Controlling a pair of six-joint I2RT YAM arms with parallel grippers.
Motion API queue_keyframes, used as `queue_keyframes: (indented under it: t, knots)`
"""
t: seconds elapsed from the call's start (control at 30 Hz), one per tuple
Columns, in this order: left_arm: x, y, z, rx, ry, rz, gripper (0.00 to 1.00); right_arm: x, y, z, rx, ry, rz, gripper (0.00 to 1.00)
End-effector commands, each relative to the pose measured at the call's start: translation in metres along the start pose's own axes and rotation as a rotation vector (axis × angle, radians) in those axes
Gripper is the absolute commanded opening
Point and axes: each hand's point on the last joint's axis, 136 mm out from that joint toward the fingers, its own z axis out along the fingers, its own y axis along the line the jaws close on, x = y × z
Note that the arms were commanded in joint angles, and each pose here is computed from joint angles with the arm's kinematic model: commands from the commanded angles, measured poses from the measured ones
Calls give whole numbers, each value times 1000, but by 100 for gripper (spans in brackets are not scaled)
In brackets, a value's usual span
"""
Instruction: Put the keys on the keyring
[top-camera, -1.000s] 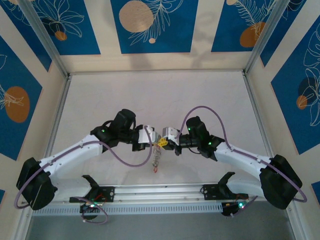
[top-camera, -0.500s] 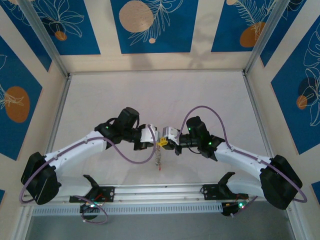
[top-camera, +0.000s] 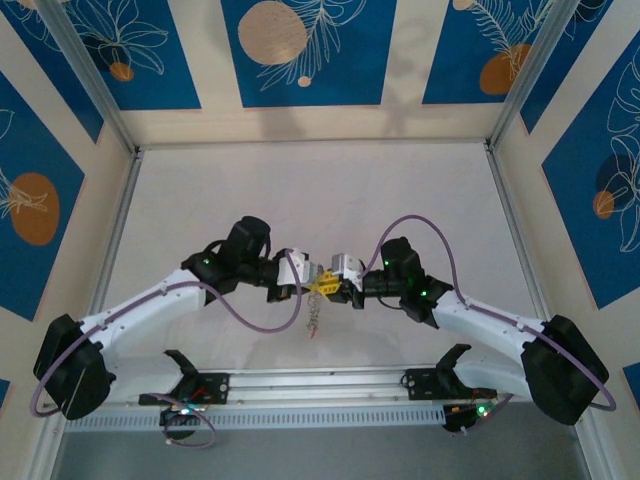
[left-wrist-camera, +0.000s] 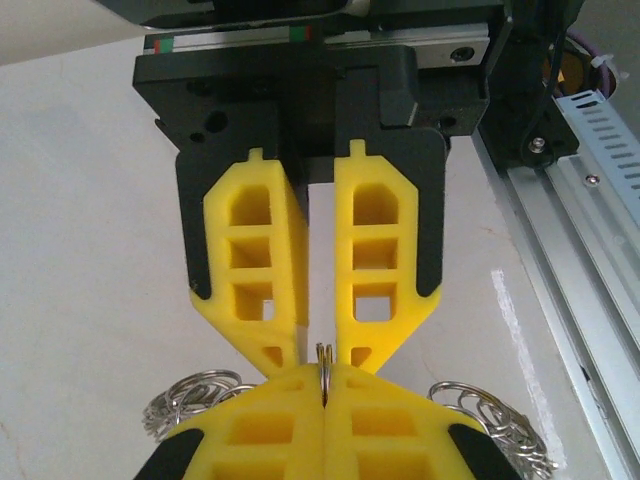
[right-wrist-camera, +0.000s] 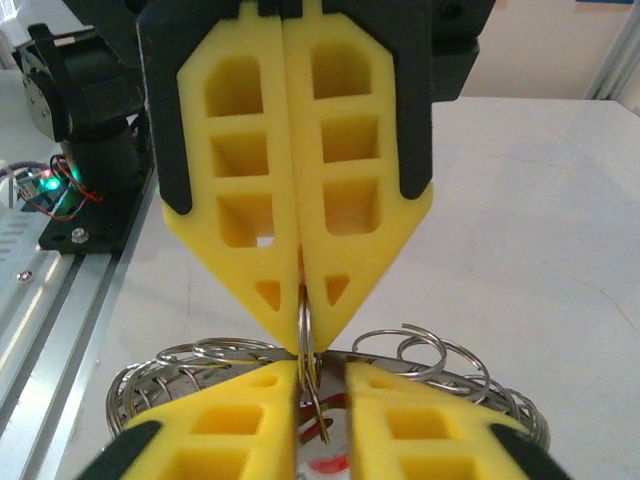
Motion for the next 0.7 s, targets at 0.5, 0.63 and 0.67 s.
queue_keyframes:
  t: [0.5, 0.63, 0.67]
  knots:
    - [6, 10, -15, -130, 29, 11, 0, -24, -6, -25, 79, -112, -33, 0]
    - [23, 4, -12, -96, 104, -31, 0, -33, -9, -36, 108, -142, -40, 0]
    - [25, 2, -11, -81, 116, -36, 0, -34, -9, -38, 106, -146, -40, 0]
